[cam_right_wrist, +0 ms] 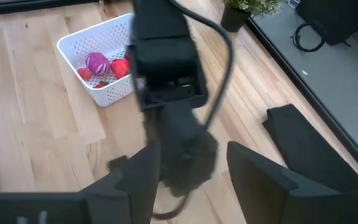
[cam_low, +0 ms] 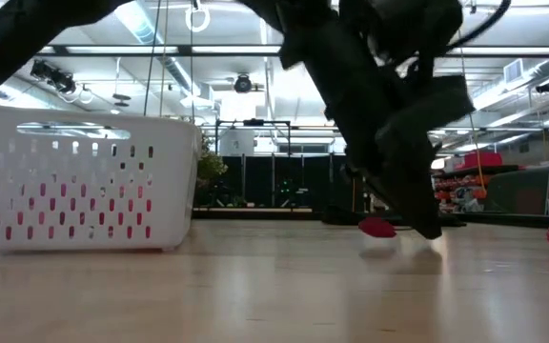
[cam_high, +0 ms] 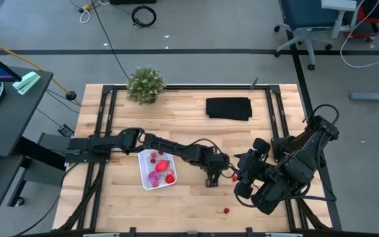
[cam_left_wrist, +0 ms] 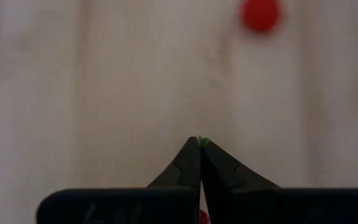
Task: Pick and placing Produce into tupperware
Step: Put the top cherry into the white bin
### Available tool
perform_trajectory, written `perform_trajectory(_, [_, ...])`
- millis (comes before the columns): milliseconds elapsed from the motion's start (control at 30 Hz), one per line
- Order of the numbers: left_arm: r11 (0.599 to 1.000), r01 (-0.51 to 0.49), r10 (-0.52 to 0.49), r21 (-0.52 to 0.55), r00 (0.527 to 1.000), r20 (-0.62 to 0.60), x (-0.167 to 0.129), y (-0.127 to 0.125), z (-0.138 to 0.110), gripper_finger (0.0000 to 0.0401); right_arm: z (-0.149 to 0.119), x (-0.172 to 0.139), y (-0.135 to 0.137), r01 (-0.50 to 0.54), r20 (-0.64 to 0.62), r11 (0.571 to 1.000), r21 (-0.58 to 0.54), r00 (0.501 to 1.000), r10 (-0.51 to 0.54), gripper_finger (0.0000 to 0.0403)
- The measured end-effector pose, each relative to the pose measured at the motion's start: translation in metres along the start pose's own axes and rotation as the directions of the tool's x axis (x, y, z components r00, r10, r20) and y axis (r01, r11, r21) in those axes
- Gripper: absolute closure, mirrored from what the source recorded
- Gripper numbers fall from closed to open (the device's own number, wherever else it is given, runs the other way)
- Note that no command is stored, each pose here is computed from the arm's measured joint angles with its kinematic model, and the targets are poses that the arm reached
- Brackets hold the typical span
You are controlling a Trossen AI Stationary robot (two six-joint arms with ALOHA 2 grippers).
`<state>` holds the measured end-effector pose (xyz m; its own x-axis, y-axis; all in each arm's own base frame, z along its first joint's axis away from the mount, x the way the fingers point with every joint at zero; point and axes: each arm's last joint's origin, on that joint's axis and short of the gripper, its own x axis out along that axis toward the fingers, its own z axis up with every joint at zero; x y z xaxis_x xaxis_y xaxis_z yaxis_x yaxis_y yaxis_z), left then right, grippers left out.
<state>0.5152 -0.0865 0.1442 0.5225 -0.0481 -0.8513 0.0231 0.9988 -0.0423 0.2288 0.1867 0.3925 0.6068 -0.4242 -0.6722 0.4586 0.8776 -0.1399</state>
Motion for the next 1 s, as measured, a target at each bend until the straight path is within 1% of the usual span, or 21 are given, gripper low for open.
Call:
perform_trajectory(33, [1.000,0.002,-0.002,0.005,1.000,-0.016,-0.005,-0.002,-0.001,0.0395,0.000,0.000,0.000,0.000,0.000,1.000,0.000,1.000,0.000,0.0208])
perform_trajectory(200, [1.000,0.004,-0.004,0.024,1.000,-0.002,-0.039,-0.011,0.008,0.0396,0.000,0.000,0.000,-0.002,0.001,1.000,0.008,1.000,0.002,0.0208])
perform_trajectory(267, [0.999,0.003,-0.003,0.035,1.000,-0.022,-0.051,-0.014,0.008,0.0396,0.000,0.000,0.000,-0.003,0.001,1.000,0.021,1.000,0.003,0.0208])
perform_trajectory(367, [0.998,0.007,-0.004,0.056,0.998,-0.059,-0.075,-0.023,0.006,0.0397,0.000,0.000,0.000,-0.002,0.001,1.000,0.027,1.000,0.002,0.0208])
perform_trajectory(433, [0.997,0.004,0.004,0.072,0.994,-0.113,-0.093,-0.028,0.001,0.0397,0.000,0.000,0.000,-0.002,0.000,1.000,0.028,1.000,0.002,0.0208])
perform_trajectory(600, [0.994,0.004,0.017,0.108,0.981,-0.191,-0.131,-0.038,-0.007,0.0397,0.000,0.000,0.000,-0.002,0.000,1.000,0.028,1.000,0.002,0.0208])
perform_trajectory(733, [0.994,0.003,0.019,0.109,0.980,-0.197,-0.174,-0.043,-0.011,0.0395,0.000,0.000,0.000,-0.002,0.001,1.000,0.029,1.000,0.002,0.0208])
perform_trajectory(900, [0.996,-0.025,0.041,0.087,0.981,-0.190,-0.220,-0.046,-0.018,0.0397,0.000,0.000,0.000,-0.003,0.001,1.000,0.030,1.000,0.003,0.0208])
perform_trajectory(1000, [0.997,-0.058,0.068,0.057,0.979,-0.193,-0.242,-0.046,-0.024,0.0395,0.000,0.000,0.000,-0.003,0.001,0.999,0.032,1.000,0.003,0.0208])
